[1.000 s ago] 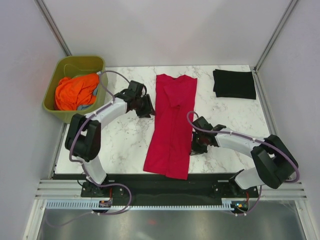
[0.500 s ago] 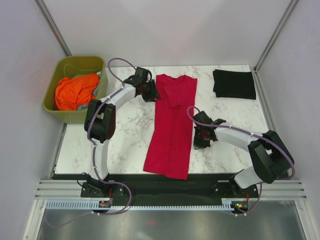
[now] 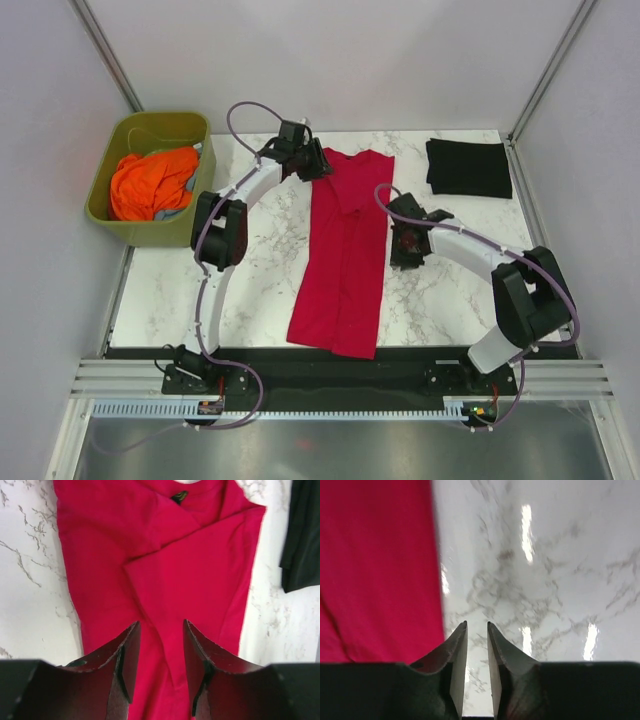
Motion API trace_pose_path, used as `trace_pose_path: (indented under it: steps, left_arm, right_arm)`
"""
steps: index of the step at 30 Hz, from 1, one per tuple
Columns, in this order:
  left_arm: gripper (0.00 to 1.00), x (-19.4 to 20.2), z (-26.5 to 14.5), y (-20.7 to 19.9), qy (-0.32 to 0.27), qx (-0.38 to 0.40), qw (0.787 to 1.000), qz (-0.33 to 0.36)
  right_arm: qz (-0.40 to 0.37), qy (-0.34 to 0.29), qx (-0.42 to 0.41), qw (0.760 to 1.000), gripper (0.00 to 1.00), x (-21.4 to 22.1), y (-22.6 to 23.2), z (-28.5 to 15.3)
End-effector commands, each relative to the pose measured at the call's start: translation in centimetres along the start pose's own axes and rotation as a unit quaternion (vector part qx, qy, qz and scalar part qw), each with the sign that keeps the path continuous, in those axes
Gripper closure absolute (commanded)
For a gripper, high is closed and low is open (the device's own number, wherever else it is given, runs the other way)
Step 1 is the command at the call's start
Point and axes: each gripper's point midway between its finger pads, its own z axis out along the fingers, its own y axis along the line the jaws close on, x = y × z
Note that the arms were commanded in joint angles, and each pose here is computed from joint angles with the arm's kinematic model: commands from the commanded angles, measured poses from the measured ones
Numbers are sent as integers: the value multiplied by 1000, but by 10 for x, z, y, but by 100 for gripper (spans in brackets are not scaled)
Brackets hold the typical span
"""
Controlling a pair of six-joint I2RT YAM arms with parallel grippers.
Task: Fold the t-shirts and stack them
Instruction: Fold the tshirt
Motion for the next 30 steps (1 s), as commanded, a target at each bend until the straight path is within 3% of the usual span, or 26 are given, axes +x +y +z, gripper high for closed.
trace_pose_path:
  steps: [1,9,15,20,24,26,30]
  left_arm:
    - [52,-10,13,-3,-20,19,1000,3]
    - [51,-5,34,-1,-17,42,999,5]
    - [53,2,43,0,-9,55,998,-2]
    - [61,-1,47,-4,-16,66,998,-2]
    - [81,-9,42,-15,-20,88,996,2]
    - [96,-14,36,-22,-25,95,995,3]
    - [98,-28,17,-39,-41,106,993,10]
  right_arm:
    - [-8,-64,-11,998,69,-59,20,-12]
    - [25,-121,-46,991,66,-161,53,-8]
    - [43,-153,-67,985,66,-211,67,-6]
    - [67,-183,-72,978,63,-260,68,6]
    - [74,-216,-79,970,62,-292,71,15]
    - [77,-226,-73,968,61,-304,68,30]
    - [93,-252,-85,959,60,-336,71,37]
